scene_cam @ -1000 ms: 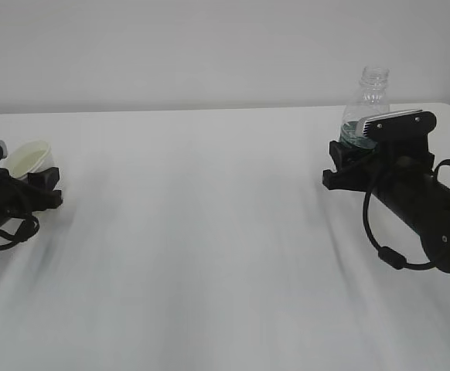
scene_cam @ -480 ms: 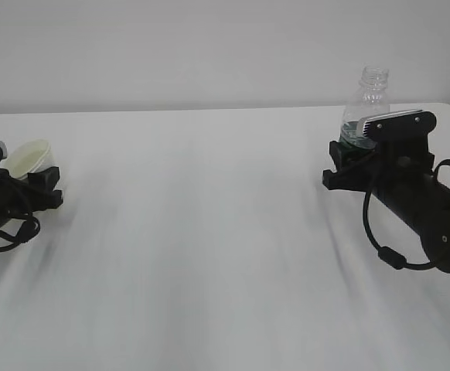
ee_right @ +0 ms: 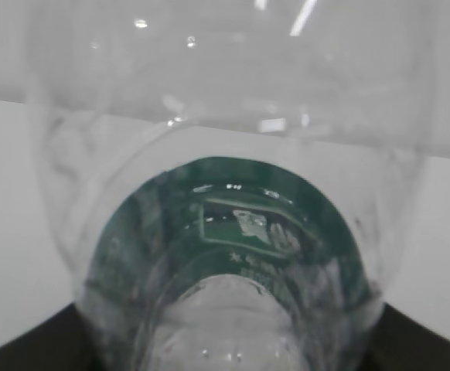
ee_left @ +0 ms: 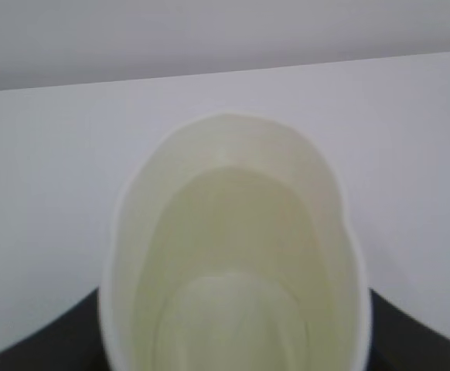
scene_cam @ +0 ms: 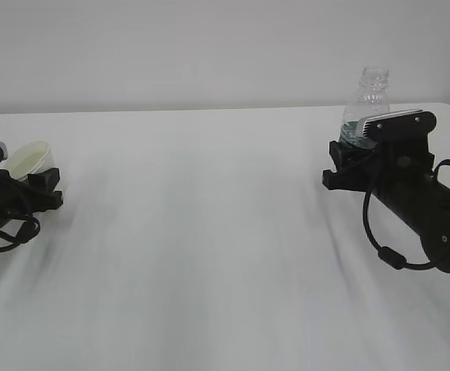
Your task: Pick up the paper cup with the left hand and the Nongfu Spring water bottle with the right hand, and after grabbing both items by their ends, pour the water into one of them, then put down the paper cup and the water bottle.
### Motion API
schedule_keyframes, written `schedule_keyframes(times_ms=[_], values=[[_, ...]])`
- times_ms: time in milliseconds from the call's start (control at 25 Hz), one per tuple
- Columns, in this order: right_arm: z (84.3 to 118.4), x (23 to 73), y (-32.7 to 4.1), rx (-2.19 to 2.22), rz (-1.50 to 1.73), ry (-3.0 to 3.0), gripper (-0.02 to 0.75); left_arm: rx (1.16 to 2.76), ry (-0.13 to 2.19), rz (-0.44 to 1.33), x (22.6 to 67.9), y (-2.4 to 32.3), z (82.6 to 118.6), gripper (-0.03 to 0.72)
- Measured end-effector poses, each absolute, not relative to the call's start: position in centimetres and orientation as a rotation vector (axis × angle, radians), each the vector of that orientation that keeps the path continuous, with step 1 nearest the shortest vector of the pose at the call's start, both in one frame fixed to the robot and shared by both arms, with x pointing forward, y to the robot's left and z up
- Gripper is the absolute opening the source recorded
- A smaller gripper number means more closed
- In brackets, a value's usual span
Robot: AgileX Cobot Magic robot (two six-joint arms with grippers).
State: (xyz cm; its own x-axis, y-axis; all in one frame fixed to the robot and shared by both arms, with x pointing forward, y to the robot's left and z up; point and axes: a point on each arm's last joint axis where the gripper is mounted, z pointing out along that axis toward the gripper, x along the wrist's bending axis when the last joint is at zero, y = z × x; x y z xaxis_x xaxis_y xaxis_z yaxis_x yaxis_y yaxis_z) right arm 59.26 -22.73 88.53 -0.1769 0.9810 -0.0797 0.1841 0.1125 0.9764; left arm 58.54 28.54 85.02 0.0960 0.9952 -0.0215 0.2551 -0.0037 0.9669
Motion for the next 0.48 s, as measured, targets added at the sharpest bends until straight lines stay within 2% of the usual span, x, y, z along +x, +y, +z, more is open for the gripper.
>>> schedule_keyframes(times_ms=[360, 480], values=[[88.53, 59.26, -22.73, 1.191, 1.160, 1.524, 0.404, 1.450, 1.312, 1.005, 58.54, 28.52, 85.01, 0.410], [88.53, 59.26, -22.73, 1.191, 1.160, 1.524, 0.404, 1.459, 1.300, 1.000, 58.53, 28.42, 85.01, 0.449]])
